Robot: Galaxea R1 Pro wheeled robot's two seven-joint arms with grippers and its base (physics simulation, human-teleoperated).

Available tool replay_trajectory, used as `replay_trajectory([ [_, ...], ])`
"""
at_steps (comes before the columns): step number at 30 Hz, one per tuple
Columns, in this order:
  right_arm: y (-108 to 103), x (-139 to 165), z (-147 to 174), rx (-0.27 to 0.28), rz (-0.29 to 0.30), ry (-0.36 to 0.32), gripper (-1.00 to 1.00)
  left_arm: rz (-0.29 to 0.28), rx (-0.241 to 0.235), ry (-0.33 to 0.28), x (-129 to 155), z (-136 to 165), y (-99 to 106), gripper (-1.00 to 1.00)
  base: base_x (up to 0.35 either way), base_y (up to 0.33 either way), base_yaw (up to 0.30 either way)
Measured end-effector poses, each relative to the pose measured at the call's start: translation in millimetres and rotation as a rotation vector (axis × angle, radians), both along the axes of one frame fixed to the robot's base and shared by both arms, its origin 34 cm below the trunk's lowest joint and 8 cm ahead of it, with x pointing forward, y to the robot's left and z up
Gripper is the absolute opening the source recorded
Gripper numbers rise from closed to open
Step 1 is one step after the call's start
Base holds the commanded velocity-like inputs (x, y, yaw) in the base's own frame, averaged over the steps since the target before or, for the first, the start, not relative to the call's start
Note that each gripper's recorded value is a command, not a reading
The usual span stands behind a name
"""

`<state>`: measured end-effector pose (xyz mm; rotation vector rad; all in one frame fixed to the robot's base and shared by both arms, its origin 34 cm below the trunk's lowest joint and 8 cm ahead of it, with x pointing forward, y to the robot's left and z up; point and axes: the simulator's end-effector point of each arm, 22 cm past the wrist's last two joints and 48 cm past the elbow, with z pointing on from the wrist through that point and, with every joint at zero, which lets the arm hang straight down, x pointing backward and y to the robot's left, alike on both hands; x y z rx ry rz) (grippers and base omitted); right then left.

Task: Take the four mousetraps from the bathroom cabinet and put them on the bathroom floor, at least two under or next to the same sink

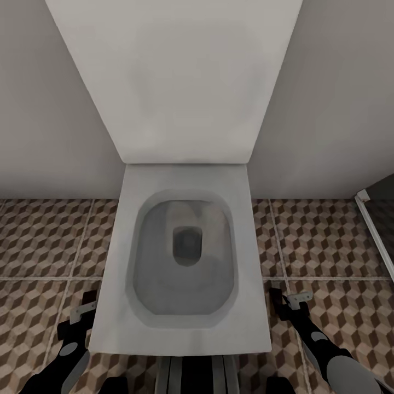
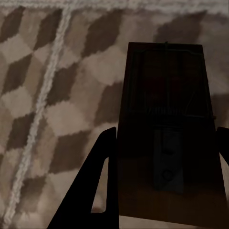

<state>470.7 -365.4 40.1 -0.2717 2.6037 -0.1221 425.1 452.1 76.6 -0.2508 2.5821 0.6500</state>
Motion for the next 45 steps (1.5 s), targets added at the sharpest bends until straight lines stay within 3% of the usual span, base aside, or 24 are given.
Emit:
replay_trajectory([
  [45, 3.1, -2.7, -2.2, 0.011, 0.007, 0.008, -1.0, 0.002, -0.006, 0.008, -2.9, -3.2, -5.4, -1.0, 0.0, 0.0, 0.0],
])
